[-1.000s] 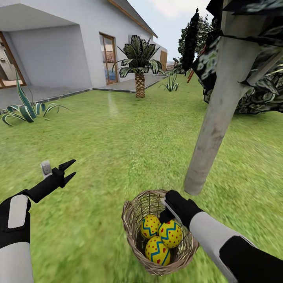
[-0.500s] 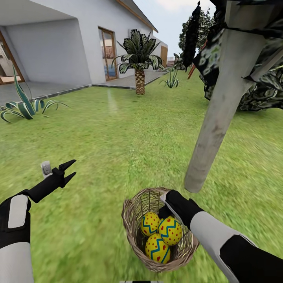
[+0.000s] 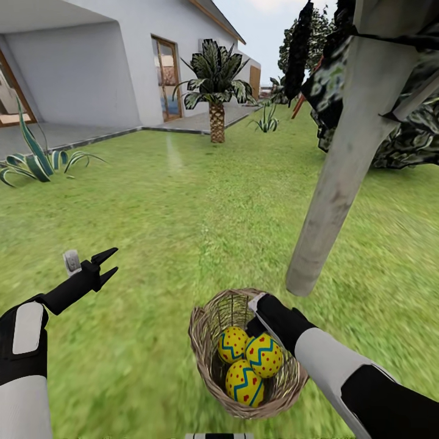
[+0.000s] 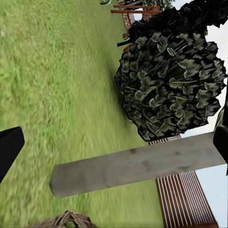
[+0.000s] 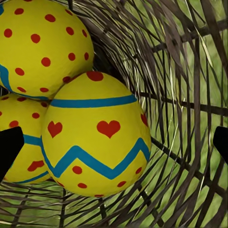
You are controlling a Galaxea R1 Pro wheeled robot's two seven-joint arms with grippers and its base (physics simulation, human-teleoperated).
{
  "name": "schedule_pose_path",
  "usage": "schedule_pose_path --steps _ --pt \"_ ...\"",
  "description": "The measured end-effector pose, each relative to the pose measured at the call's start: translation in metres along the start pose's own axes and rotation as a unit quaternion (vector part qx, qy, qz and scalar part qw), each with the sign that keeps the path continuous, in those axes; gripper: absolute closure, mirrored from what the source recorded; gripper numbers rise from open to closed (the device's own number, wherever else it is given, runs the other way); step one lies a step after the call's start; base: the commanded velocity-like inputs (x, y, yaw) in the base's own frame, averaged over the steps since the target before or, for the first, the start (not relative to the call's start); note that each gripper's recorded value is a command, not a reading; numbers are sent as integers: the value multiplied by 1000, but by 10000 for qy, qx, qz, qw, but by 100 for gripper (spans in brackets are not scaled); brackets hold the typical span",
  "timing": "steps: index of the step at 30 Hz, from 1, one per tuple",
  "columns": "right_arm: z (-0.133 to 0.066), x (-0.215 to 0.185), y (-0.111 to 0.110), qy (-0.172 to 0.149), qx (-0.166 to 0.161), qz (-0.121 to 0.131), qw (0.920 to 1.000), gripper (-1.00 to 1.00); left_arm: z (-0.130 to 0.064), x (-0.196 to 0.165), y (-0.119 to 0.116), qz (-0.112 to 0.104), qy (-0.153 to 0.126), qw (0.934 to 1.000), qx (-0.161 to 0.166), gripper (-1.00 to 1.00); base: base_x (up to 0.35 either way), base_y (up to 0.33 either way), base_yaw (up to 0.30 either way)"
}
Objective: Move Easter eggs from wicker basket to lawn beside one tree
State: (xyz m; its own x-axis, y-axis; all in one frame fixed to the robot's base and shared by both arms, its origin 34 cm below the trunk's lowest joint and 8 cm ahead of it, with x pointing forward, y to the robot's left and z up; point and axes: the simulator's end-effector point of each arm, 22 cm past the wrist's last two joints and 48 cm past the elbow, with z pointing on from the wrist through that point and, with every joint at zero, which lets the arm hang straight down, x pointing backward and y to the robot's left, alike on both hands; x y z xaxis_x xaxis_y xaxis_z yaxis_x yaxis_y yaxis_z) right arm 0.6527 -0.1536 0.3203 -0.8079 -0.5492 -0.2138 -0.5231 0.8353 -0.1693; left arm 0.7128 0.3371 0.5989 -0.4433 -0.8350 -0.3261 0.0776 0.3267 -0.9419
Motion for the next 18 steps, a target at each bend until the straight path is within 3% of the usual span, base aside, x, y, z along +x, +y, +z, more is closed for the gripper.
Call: schedule_pose_path --steps 18 --pt "14 8 5 128 -51 -50 9999 -100 4 5 18 -68 52 9999 -130 -100 0 0 0"
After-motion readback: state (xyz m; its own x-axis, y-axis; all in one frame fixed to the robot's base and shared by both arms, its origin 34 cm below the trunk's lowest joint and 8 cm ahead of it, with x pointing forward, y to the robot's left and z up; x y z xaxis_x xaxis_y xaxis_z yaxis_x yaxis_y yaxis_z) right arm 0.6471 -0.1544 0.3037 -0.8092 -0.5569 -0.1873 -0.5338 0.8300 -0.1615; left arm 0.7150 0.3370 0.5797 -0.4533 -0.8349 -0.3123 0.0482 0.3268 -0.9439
